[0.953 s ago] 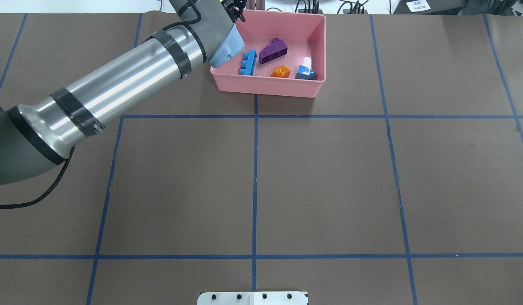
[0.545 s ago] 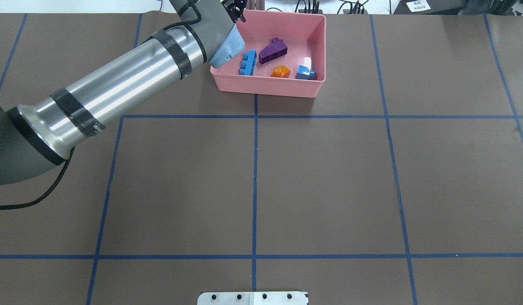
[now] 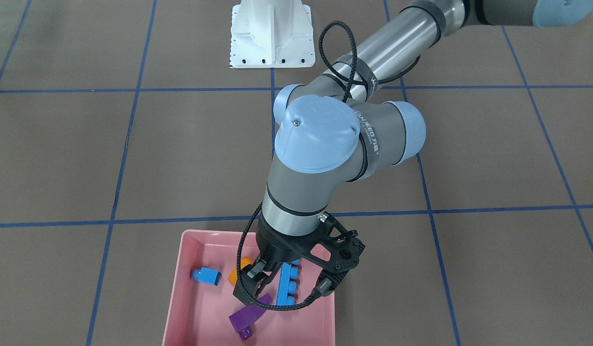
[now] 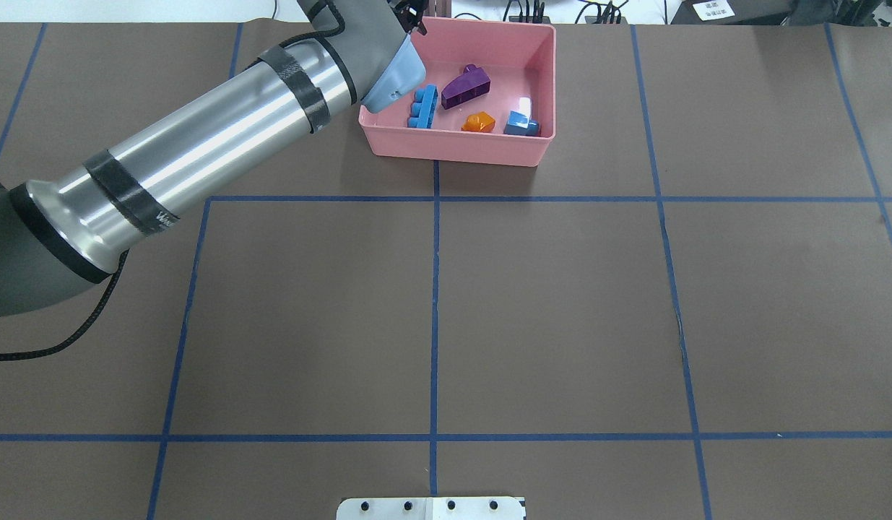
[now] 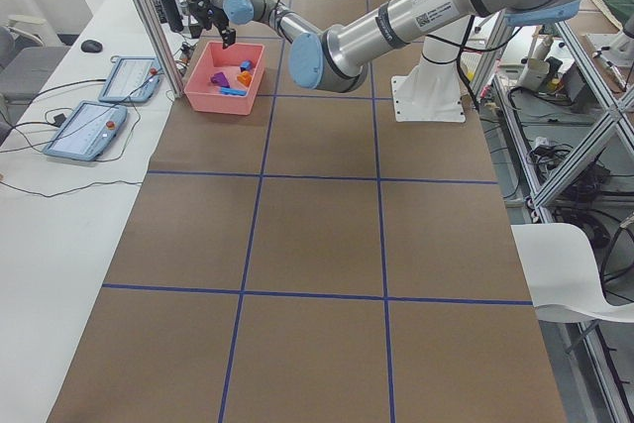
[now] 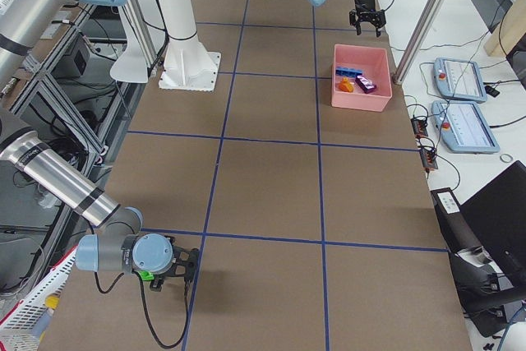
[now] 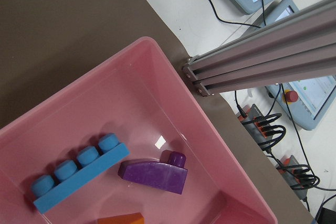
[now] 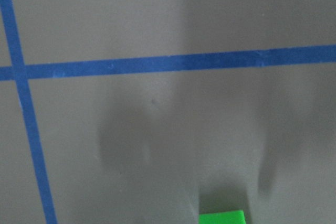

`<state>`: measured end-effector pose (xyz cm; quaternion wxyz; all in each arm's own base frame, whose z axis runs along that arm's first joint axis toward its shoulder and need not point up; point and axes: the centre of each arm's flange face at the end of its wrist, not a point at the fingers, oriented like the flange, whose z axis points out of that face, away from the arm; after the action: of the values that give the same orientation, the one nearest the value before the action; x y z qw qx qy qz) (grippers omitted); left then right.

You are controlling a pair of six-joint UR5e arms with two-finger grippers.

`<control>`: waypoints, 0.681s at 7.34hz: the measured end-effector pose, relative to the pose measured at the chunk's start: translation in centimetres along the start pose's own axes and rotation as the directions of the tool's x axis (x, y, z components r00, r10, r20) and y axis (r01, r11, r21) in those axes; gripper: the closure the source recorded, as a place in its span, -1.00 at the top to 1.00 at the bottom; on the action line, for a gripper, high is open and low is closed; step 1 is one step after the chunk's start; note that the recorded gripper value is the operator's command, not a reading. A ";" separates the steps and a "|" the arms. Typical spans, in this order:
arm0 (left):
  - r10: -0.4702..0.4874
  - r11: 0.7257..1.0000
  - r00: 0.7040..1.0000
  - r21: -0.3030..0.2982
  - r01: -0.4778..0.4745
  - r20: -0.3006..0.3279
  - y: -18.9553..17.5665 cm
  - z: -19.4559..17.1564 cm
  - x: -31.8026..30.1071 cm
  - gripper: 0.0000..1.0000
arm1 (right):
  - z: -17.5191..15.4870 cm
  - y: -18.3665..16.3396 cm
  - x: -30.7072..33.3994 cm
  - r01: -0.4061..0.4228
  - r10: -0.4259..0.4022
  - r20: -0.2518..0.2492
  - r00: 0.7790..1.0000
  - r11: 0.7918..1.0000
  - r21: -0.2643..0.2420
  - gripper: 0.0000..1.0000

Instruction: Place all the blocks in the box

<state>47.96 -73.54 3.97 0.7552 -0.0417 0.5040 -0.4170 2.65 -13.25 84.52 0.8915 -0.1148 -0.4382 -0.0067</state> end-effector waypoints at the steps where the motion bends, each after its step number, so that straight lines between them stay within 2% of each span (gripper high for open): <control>1: -0.001 1.000 1.000 0.000 0.001 0.000 0.1 -0.2 0.1 1.00 | 0.3 0.3 0.0 0.010 -0.010 0.011 1.000 1.000 -0.020 0.86; 3: -0.002 1.000 1.000 0.001 0.002 0.000 0.3 -0.6 0.1 1.00 | 0.9 1.1 0.5 0.030 -0.029 0.014 0.999 0.998 -0.051 0.51; 4: -0.002 1.000 1.000 0.001 0.002 0.000 0.3 -0.6 0.2 1.00 | 1.2 1.5 0.8 0.035 -0.034 0.012 0.999 0.997 -0.064 0.07; 5: -0.002 1.000 1.000 0.001 0.002 -0.001 0.3 -0.7 0.2 1.00 | 1.4 1.9 1.2 0.043 -0.043 0.011 0.999 0.996 -0.073 -0.74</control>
<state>47.60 -73.22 3.35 0.7546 -0.0415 0.5039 -0.4183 2.47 -10.98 85.92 0.8843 -0.1378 -0.4441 -0.0413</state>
